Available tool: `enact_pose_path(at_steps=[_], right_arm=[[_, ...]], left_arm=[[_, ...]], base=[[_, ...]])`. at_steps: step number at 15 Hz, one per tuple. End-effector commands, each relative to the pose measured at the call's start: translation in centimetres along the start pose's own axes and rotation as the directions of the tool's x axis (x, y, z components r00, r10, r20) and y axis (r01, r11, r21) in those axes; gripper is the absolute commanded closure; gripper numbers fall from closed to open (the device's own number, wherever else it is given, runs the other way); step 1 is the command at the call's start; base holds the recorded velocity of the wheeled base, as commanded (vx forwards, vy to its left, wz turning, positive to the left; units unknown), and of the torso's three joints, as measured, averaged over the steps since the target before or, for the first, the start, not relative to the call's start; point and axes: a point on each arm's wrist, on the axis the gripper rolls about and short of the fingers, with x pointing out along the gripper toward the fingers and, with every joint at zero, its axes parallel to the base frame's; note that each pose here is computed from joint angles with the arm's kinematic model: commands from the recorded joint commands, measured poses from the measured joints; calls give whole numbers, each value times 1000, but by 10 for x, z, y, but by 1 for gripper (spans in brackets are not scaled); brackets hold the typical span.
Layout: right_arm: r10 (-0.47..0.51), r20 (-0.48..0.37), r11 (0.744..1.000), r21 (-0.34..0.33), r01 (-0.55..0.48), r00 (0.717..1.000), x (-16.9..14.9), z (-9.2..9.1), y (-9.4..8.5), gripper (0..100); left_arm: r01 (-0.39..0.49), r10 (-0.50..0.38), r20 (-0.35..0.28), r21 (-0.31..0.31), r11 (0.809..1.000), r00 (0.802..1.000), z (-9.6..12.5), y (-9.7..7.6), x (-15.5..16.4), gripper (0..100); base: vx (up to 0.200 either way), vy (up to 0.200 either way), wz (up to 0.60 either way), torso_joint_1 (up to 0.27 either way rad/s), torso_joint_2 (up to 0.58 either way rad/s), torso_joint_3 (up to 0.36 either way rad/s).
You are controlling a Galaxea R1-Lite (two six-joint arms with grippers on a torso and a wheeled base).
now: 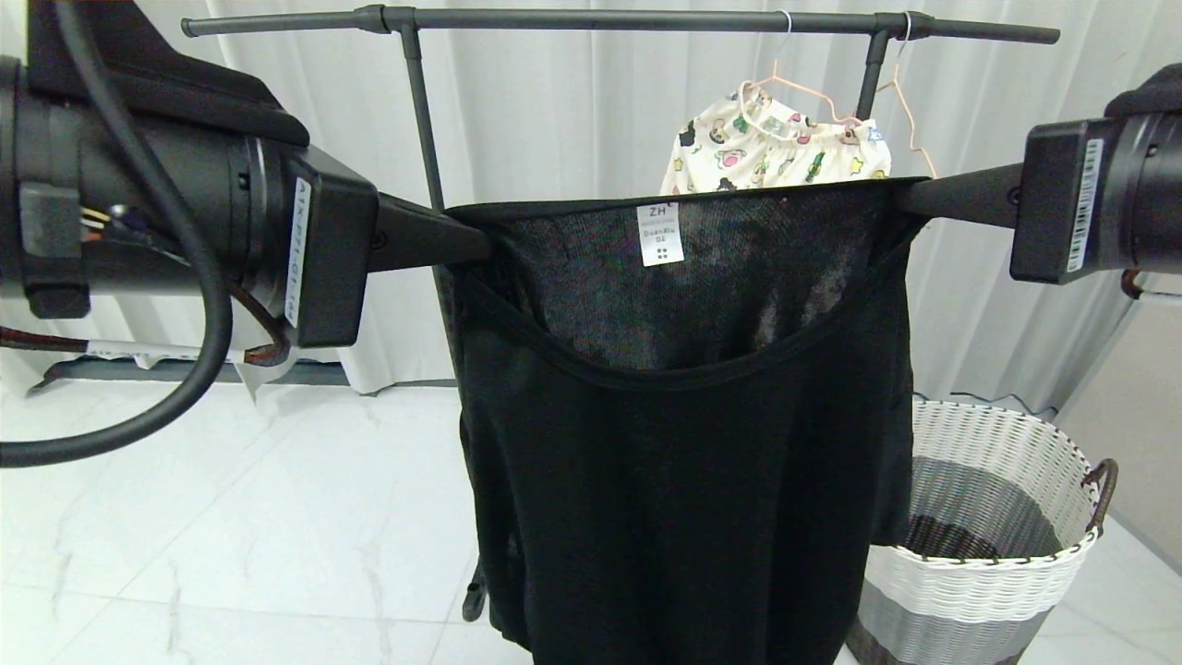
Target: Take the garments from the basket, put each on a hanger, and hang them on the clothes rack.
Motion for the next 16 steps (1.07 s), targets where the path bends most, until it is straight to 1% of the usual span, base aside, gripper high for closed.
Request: enact_pose_path(at_steps=[1, 4, 5, 6, 7, 8, 10, 11, 12, 13, 14, 16], right_arm=[[0, -2, 1000, 0, 0, 1000, 0, -1, 0, 100], [-1, -9, 1000, 1, 1, 1000, 0, -3, 0, 100], [-1, -10, 1000, 0, 1, 1000, -3, -4, -2, 100], [-1, -13, 1000, 1, 1, 1000, -7, -6, -4, 100], [0, -13, 1000, 4, 0, 1000, -18, -7, -9, 100], [0, -50, 1000, -11, 0, 999, -28, -14, -14, 100], [36, -94, 999, -36, -39, 995, -48, -24, -17, 100], [70, -103, 996, -45, -75, 992, -54, -29, -15, 100], [96, -109, 993, -52, -103, 989, -57, -32, -12, 100], [154, -119, 984, -68, -163, 981, -62, -36, -5, 100], [203, -125, 974, -78, -213, 971, -67, -38, 1, 100], [253, -137, 959, -92, -266, 958, -70, -41, 9, 100]], left_arm=[[9, -9, -4, 3, 1000, 1000, 0, -2, 2, 100], [23, -23, -6, 8, 1000, 1000, -1, -4, 3, 100], [24, -23, -11, 25, 999, 1000, -1, -5, 4, 100], [29, -27, -30, 71, 997, 999, -4, -5, 11, 100], [37, -34, -35, 103, 994, 999, -5, -5, 15, 100], [41, -38, -30, 111, 993, 999, -4, -5, 24, 100], [75, -80, 40, 126, 989, 996, 4, -9, 44, 100], [116, -128, 81, 140, 983, 988, 8, -9, 53, 100], [148, -166, 108, 161, 976, 980, 11, -10, 58, 100], [217, -244, 142, 183, 959, 959, 16, -9, 66, 100], [244, -275, 160, 189, 951, 948, 22, -7, 70, 100], [243, -277, 175, 193, 951, 945, 28, -5, 77, 100]], base=[[0, 0, 0, 0, 0, 0], [0, 0, 0, 0, 0, 0], [0, 0, 0, 0, 0, 0], [0, 0, 0, 0, 0, 0], [0, 0, 0, 0, 0, 0], [0, 0, 0, 0, 0, 0], [0, 0, 0, 0, 0, 0], [0, 0, 0, 0, 0, 0], [0, 0, 0, 0, 0, 0], [0, 0, 0, 0, 0, 0], [0, 0, 0, 0, 0, 0], [0, 0, 0, 0, 0, 0]])
